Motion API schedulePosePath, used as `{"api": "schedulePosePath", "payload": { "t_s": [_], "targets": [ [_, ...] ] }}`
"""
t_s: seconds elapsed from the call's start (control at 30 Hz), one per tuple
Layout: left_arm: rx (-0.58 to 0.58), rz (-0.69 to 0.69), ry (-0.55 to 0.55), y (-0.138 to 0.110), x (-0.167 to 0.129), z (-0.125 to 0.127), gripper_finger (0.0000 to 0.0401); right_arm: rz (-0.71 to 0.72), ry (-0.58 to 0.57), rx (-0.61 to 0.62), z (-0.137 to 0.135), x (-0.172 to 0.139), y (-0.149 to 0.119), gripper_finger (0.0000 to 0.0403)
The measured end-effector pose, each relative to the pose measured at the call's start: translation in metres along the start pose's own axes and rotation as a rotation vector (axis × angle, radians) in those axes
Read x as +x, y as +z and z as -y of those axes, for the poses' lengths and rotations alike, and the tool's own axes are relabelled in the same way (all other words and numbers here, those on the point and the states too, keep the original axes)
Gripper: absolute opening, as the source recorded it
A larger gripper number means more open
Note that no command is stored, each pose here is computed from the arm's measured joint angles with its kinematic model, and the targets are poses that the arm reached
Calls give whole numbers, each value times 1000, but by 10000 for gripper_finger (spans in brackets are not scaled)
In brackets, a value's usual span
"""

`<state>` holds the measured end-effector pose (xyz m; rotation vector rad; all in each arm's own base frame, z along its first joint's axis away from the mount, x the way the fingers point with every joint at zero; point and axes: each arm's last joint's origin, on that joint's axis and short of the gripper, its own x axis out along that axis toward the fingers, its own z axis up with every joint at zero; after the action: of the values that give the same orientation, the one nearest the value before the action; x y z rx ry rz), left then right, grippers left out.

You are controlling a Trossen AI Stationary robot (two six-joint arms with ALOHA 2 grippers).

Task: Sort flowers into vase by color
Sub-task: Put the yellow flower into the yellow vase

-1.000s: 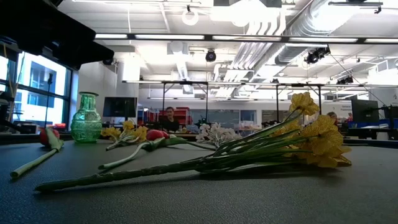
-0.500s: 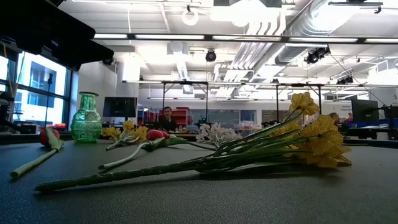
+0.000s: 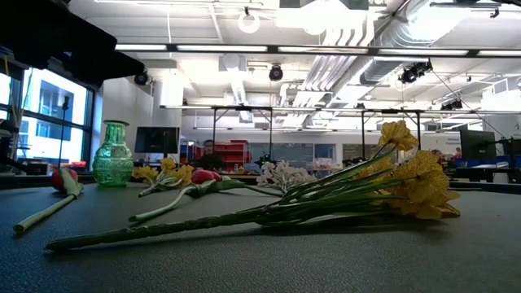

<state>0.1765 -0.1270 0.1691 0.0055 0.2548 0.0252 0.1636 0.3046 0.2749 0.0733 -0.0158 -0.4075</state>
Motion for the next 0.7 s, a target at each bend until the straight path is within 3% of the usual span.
{"api": "schedulePosePath", "payload": {
  "t_s": [0.2, 0.37, 0.53, 0.7],
  "targets": [
    [86, -132, -37, 19, 5, 16, 252, 0, -11, -30, -21, 4, 28, 194],
    [152, -233, -112, 30, 17, 32, 252, 1, -6, -10, -28, 4, 27, 194],
    [175, -267, -170, 36, 40, 53, 252, -37, 147, 47, -30, 13, 6, 194],
    [116, -334, -187, 28, 67, 68, 252, -224, 302, 172, -28, 38, -16, 194]
  ]
}}
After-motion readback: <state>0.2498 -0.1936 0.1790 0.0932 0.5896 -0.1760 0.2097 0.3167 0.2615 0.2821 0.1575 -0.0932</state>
